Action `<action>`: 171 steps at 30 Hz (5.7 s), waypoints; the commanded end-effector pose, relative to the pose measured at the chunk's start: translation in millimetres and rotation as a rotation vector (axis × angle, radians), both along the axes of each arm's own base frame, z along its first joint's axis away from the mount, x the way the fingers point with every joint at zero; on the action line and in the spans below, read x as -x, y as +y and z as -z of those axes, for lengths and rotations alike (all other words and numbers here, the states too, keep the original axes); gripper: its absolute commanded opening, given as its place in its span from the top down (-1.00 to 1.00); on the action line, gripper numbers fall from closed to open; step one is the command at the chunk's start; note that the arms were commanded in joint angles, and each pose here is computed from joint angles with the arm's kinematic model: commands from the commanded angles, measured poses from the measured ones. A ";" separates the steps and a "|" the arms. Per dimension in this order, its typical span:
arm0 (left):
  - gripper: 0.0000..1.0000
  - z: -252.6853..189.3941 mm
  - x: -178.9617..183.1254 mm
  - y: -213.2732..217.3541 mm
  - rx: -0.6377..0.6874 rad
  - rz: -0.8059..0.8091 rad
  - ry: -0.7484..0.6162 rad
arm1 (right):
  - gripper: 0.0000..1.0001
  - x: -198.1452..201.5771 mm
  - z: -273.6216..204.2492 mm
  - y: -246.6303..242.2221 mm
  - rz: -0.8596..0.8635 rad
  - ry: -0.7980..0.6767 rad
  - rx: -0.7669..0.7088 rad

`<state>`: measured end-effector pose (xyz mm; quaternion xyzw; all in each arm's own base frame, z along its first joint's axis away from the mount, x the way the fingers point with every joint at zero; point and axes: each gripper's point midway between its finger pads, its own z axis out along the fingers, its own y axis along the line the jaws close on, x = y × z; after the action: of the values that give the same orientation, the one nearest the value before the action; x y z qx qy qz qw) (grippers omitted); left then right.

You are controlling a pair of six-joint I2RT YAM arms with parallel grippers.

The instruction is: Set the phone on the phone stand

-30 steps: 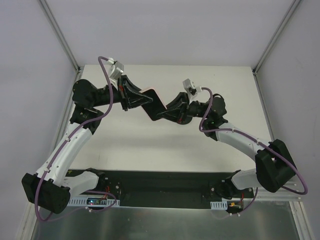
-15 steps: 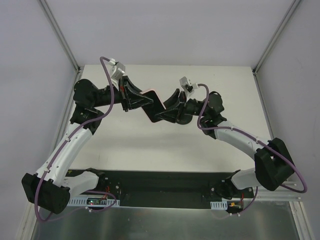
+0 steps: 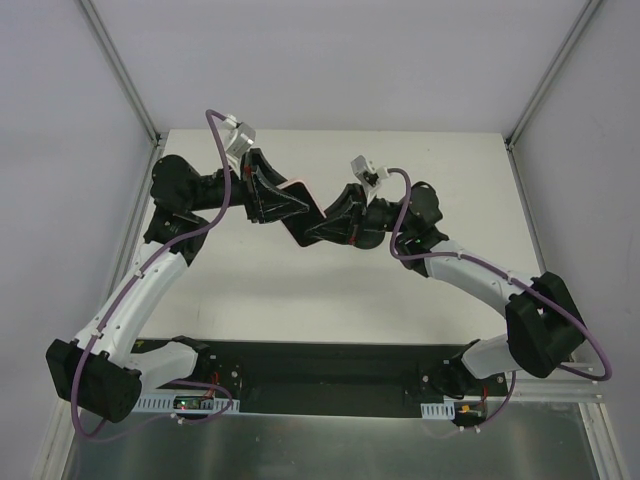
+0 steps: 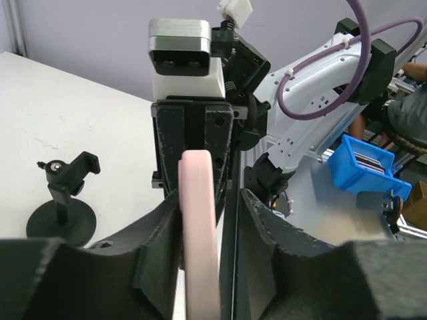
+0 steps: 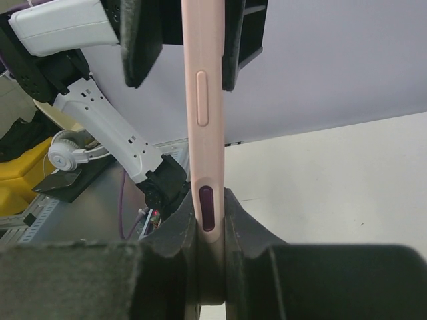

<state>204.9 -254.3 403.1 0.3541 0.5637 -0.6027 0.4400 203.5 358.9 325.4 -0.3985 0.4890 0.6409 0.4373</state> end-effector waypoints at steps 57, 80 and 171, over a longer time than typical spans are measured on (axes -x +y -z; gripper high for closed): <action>1.00 27.7 -55.9 -0.3 -0.243 -0.352 0.125 | -0.48 -116.6 92.0 -172.0 1.445 0.485 0.782; 1.00 39.3 -62.1 -6.3 -0.262 -0.330 0.184 | 0.11 -148.9 115.9 -159.9 1.463 0.460 0.890; 1.00 111.5 -34.3 -88.8 -0.188 0.374 -0.386 | 0.99 -52.9 126.2 -32.0 0.306 0.089 0.734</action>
<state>229.6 -339.9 267.3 0.5794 0.4981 -0.5449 0.3453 285.6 307.9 181.2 -0.4004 0.7920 0.2966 0.3527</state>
